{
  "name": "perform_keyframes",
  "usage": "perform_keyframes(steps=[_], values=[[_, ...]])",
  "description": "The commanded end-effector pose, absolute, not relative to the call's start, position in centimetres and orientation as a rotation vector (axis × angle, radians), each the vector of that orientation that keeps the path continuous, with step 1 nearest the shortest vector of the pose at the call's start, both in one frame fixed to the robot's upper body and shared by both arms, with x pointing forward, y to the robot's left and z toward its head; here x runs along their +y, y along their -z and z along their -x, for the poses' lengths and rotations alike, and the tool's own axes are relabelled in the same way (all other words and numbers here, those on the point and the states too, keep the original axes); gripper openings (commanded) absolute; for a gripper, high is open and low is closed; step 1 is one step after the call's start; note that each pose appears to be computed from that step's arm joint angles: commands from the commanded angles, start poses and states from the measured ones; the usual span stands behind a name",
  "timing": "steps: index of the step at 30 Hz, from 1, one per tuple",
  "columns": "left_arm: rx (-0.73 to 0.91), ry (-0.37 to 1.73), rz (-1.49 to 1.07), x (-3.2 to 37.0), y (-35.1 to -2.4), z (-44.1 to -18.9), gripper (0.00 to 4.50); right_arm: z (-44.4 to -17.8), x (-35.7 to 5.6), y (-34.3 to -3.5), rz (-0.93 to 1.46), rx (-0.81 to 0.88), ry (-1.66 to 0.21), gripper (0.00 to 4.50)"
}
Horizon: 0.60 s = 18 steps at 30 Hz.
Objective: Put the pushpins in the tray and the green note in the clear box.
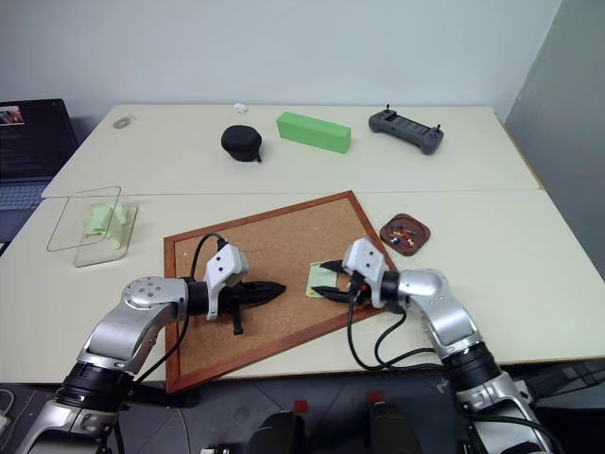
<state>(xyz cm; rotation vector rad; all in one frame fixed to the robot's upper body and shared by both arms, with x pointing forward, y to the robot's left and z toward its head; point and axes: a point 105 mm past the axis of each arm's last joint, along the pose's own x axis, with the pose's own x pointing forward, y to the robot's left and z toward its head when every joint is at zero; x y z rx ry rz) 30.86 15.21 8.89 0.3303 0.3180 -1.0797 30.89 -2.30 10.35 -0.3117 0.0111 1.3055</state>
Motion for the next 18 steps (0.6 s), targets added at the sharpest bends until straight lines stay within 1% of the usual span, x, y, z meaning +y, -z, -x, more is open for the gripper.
perform_keyframes(steps=[1, 8, 17, 18], values=[[0.346, 1.083, -0.343, 15.3, -8.4, -30.4, 0.0, -31.0, -1.4, -10.7, 0.35, -0.03, -1.332, 2.42], [0.347, 1.079, -0.339, 15.3, -8.4, -30.3, 0.0, -31.7, -0.9, -9.7, 0.366, -0.011, -1.331, 2.42], [0.348, 1.073, -0.337, 15.4, -8.4, -30.3, 0.0, -31.8, -1.0, -9.0, 0.378, 0.002, -1.336, 2.42], [0.347, 1.072, -0.338, 15.4, -8.4, -30.3, 0.0, -31.8, -1.0, -9.0, 0.376, 0.001, -1.337, 2.26]])
